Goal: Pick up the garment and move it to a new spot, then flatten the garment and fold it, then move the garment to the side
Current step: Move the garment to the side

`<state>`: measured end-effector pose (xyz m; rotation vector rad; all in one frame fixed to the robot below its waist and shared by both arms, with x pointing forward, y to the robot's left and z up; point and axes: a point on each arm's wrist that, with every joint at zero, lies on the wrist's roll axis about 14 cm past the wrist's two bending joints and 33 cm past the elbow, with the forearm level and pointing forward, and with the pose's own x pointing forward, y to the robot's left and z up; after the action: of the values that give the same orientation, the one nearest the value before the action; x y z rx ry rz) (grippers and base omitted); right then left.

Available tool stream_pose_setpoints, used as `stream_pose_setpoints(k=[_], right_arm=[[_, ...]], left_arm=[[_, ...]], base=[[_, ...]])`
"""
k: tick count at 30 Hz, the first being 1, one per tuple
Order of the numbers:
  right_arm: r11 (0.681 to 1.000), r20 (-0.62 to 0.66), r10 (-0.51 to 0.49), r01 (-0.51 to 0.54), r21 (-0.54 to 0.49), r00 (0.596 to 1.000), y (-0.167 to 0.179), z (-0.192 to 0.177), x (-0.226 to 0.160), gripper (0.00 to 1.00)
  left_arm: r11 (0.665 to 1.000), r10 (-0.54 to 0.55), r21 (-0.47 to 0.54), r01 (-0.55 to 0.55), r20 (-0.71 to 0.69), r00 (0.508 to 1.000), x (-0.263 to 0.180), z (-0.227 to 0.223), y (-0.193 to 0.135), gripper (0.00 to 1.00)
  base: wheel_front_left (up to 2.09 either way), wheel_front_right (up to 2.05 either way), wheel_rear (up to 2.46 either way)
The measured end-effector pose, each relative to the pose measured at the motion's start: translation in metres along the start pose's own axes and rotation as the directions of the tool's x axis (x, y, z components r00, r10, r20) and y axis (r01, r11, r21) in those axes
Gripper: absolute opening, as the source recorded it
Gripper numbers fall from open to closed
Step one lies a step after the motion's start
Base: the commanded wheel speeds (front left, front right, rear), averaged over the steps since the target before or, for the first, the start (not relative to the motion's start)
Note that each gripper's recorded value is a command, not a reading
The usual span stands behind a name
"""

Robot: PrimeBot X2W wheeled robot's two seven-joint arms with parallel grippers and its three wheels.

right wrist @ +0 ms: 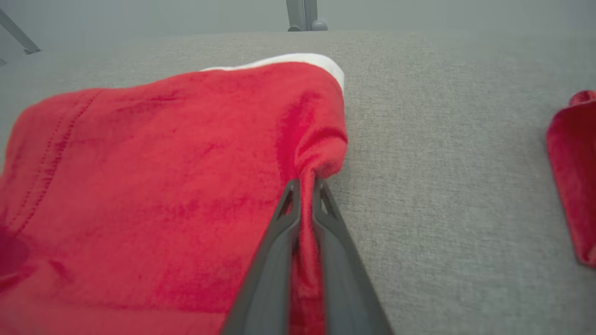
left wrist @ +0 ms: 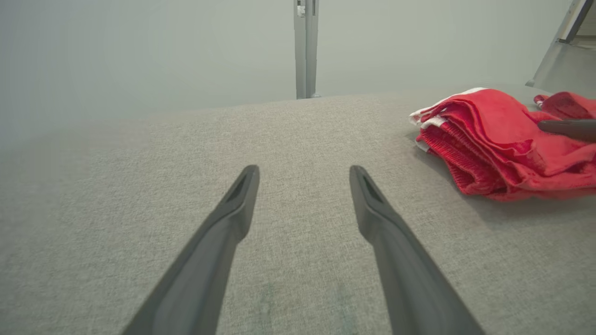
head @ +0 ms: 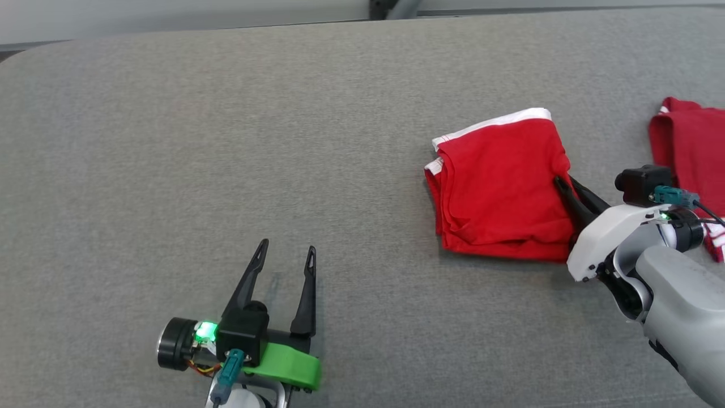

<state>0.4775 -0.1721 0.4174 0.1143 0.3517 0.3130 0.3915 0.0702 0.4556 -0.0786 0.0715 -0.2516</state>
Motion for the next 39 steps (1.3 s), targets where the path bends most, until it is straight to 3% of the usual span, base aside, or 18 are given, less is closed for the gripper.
stream_pose_setpoints(k=[8,13,22,31,39], right_arm=[[0.991,0.033,-0.106,0.109,-0.083,0.994,-0.047,0.012,-0.042,0.00],[0.963,0.037,-0.214,0.217,-0.162,0.976,-0.093,0.022,-0.076,0.00],[0.879,0.072,-0.389,0.393,-0.271,0.919,-0.169,0.053,-0.107,0.00],[0.779,0.060,-0.500,0.478,-0.406,0.864,-0.224,0.060,-0.111,0.00],[0.739,0.048,-0.553,0.517,-0.432,0.832,-0.246,0.056,-0.109,0.00]], left_arm=[[0.987,-0.159,0.017,0.159,0.001,0.987,0.029,-0.006,-0.040,1.00],[0.964,-0.263,0.028,0.263,0.002,0.965,0.045,-0.011,-0.067,1.00],[0.934,-0.356,0.023,0.356,-0.029,0.934,0.071,-0.036,-0.087,1.00],[0.929,-0.369,0.001,0.370,-0.083,0.926,0.086,-0.071,-0.081,1.00],[0.937,-0.349,-0.002,0.350,-0.086,0.933,0.089,-0.075,-0.072,1.00]], base=[[0.00,0.00,0.00],[0.00,0.00,0.00],[0.00,0.00,0.00],[0.00,0.00,0.00],[0.00,0.00,0.00]])
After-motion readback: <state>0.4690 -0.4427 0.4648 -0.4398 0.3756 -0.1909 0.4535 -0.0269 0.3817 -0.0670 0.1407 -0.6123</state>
